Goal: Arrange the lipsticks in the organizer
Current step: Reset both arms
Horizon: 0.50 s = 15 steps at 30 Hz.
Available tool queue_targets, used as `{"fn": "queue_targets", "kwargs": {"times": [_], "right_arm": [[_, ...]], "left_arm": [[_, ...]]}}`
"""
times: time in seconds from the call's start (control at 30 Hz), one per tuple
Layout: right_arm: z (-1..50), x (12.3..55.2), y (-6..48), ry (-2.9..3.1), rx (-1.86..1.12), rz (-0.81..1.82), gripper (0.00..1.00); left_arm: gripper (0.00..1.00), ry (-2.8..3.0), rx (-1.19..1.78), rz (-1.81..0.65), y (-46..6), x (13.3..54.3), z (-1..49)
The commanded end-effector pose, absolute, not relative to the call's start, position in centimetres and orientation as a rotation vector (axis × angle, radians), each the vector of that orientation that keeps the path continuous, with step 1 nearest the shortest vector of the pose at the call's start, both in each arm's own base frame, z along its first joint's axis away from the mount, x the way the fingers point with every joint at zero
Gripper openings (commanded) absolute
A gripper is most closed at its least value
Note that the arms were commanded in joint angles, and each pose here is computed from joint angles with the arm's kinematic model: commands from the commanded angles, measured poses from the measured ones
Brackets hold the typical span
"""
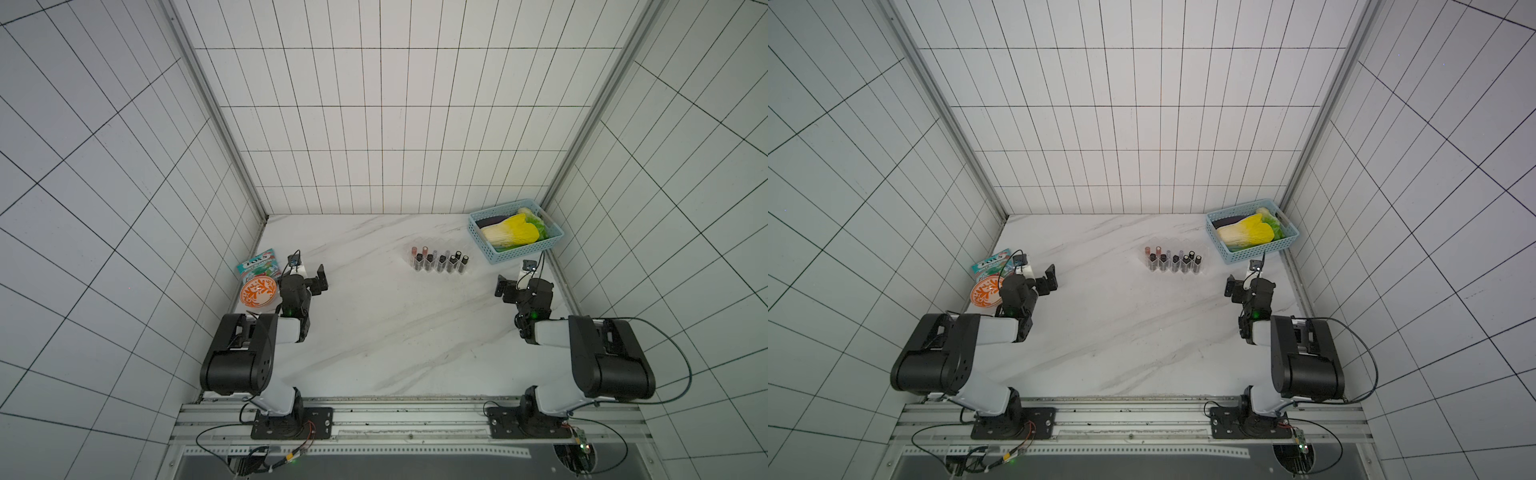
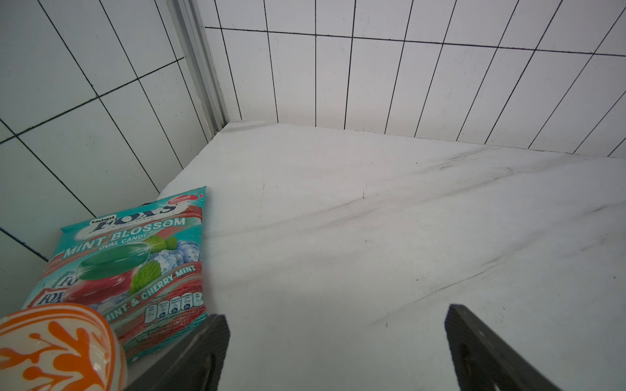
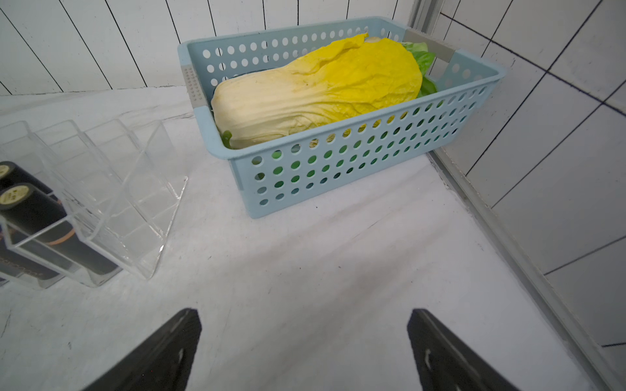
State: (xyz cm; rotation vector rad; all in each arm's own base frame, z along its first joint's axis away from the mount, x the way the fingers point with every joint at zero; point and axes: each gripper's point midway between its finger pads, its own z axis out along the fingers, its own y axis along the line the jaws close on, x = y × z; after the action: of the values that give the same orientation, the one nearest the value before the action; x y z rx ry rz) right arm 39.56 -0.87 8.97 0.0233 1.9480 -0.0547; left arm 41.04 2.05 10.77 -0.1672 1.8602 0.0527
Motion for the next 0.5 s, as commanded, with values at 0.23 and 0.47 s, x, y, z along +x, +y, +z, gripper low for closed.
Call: {"fn": "queue_targets", "kwargs": {"times": [0.23,0.47], "right_arm": [[9.36,40.15,-1.17,1.947,0.042,-0.047,0.99],[9.34,40.09,-1.14,1.949,0.038,-0.051,0.99]], "left_arm": [[0.98,1.844,-0.164,0.036,1.89,41.19,11.51],[0.98,1.845,-0.165,0.036,1.89,41.18,11.48]]}}
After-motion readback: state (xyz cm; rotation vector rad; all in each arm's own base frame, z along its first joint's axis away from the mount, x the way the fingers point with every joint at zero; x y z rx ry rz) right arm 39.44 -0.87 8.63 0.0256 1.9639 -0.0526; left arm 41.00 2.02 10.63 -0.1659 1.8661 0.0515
